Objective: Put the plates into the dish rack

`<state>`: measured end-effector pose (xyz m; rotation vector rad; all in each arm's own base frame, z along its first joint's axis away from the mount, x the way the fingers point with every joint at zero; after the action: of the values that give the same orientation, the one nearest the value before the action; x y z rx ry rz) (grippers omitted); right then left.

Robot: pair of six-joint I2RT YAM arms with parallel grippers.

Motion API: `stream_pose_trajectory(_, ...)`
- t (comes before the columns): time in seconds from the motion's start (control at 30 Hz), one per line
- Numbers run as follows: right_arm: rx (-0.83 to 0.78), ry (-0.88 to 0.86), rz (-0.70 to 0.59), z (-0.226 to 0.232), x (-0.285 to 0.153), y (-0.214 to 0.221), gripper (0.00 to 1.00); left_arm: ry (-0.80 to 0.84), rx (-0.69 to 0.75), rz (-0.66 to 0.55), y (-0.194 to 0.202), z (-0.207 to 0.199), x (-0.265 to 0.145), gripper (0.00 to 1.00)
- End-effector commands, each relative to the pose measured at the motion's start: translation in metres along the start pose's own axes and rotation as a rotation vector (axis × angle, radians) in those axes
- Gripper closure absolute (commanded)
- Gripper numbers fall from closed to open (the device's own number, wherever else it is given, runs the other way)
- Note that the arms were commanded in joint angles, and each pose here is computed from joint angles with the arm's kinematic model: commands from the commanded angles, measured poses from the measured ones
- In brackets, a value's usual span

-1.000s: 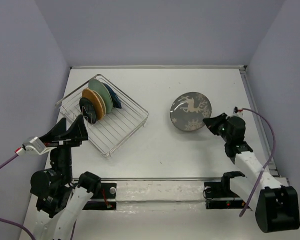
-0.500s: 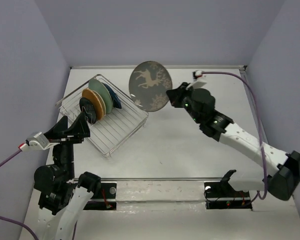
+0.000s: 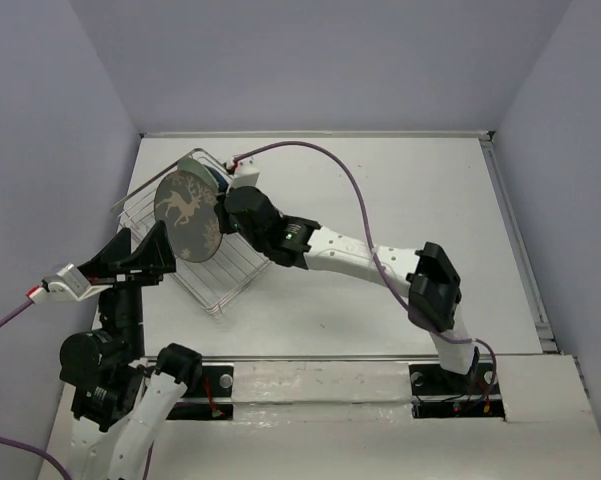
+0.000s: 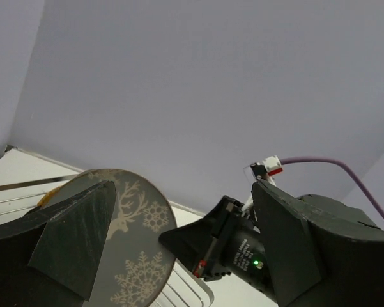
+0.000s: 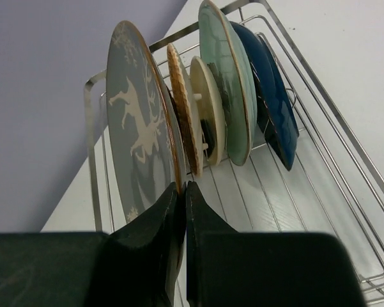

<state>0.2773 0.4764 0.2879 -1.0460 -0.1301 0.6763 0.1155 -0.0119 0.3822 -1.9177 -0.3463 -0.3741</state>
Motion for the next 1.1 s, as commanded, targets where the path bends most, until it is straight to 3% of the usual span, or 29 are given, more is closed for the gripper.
stream_pose_trajectory(0.0, 0.126, -0.066, -0.297, 0.063, -0.007, -0.079, 0.93, -0.011, -0.022, -0.044, -0.011, 0.000, 0.001, 0.01)
stream_pose_trajectory(0.07, 0.069, -0.015, -0.294, 0.063, 0.012, -0.055, 0.93, -0.022, -0.017, -0.045, -0.006, 0.002, 0.001, 0.01)
stream_pose_trajectory(0.3, -0.030, 0.070, -0.396, 0.085, 0.040, -0.033, 0.93, -0.058, -0.001, -0.058, -0.003, 0.009, -0.002, 0.01)
stream_pose_trajectory(0.73, -0.165, 0.093, -0.482, 0.093, 0.059, 0.015, 0.93, -0.067, 0.002, -0.059, 0.001, 0.012, -0.003, 0.01)
stream_pose_trajectory(1.07, -0.169, 0.121, -0.619, 0.098, 0.036, -0.030, 0.93, -0.068, 0.006, -0.054, 0.002, 0.012, -0.003, 0.01)
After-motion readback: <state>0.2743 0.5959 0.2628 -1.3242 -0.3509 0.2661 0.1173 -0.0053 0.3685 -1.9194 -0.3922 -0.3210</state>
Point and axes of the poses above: each gripper's point midway between its finger pads, its own x axis out along the fingers, its own z axis along the line the jaws close on, y = z × x, the point moved 6 cm from there along -x, back along the fingers, and after that the axes turned 10 degrees about x, right-handed, at the moved point
